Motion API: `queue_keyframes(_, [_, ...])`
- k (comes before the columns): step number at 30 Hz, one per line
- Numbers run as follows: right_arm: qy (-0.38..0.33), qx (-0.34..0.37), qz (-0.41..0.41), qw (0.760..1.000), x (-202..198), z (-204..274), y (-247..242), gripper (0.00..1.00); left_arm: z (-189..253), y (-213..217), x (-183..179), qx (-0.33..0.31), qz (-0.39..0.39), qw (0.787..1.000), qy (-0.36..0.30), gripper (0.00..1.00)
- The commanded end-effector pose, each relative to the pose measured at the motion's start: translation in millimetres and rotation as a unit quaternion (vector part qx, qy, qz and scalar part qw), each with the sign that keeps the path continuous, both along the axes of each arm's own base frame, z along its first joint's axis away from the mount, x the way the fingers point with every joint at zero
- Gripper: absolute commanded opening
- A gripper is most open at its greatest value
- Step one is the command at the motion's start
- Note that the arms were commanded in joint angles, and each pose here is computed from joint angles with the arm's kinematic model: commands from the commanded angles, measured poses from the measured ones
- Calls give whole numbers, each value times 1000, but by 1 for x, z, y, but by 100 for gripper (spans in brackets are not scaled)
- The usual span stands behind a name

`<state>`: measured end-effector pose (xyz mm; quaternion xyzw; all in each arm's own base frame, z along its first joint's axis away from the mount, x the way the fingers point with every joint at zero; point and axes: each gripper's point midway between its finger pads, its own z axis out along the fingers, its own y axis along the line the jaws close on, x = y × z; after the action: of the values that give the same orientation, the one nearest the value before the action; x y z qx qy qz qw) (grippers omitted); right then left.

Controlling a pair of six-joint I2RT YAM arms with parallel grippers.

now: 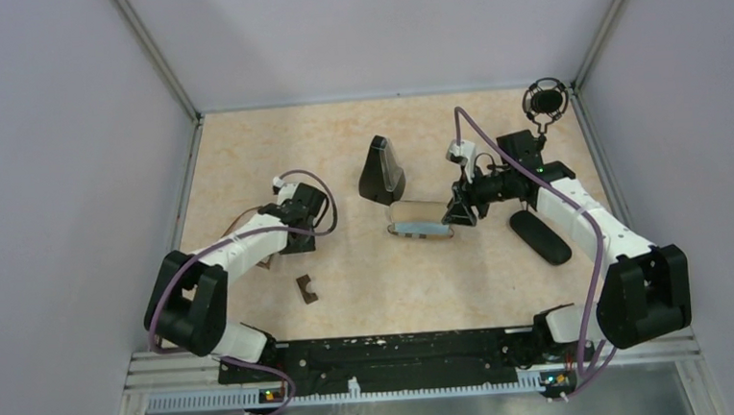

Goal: Organize the sunglasses
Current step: Move the sunglasses to the center of the board.

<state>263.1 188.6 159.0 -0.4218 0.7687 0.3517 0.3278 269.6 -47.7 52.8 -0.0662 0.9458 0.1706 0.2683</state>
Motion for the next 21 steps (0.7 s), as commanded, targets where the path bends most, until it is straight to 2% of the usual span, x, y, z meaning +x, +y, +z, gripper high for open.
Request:
queue_keyframes(1, [-14, 19, 18, 1000, -2, 8, 3, 50, 3, 11, 11, 15, 23, 1000, -1, 77])
queue_keyframes(4, [-14, 22, 22, 999, -4, 10, 4, 50, -2, 12, 16, 6, 22, 1000, 6, 73])
queue_keyframes(8, [-14, 25, 28, 999, -7, 11, 4, 48, -15, 5, 17, -17, 10, 999, 28, 48])
queue_keyframes(14, [-26, 24, 30, 999, -9, 19, 3, 41, -13, -1, 9, -28, 0, 998, 51, 16])
queue_keyframes(16, [-29, 20, 29, 999, -11, 23, 1, 40, -3, -13, 10, -46, -18, 998, 40, 10])
queue_keyframes(19, [-40, 9, 22, 999, -16, 28, -4, 38, 19, -54, 8, -81, -83, 993, 14, 1])
queue_keyframes(21, [-49, -1, 8, 999, -17, 30, -9, 38, 38, -84, 2, -99, -124, 987, -6, 0])
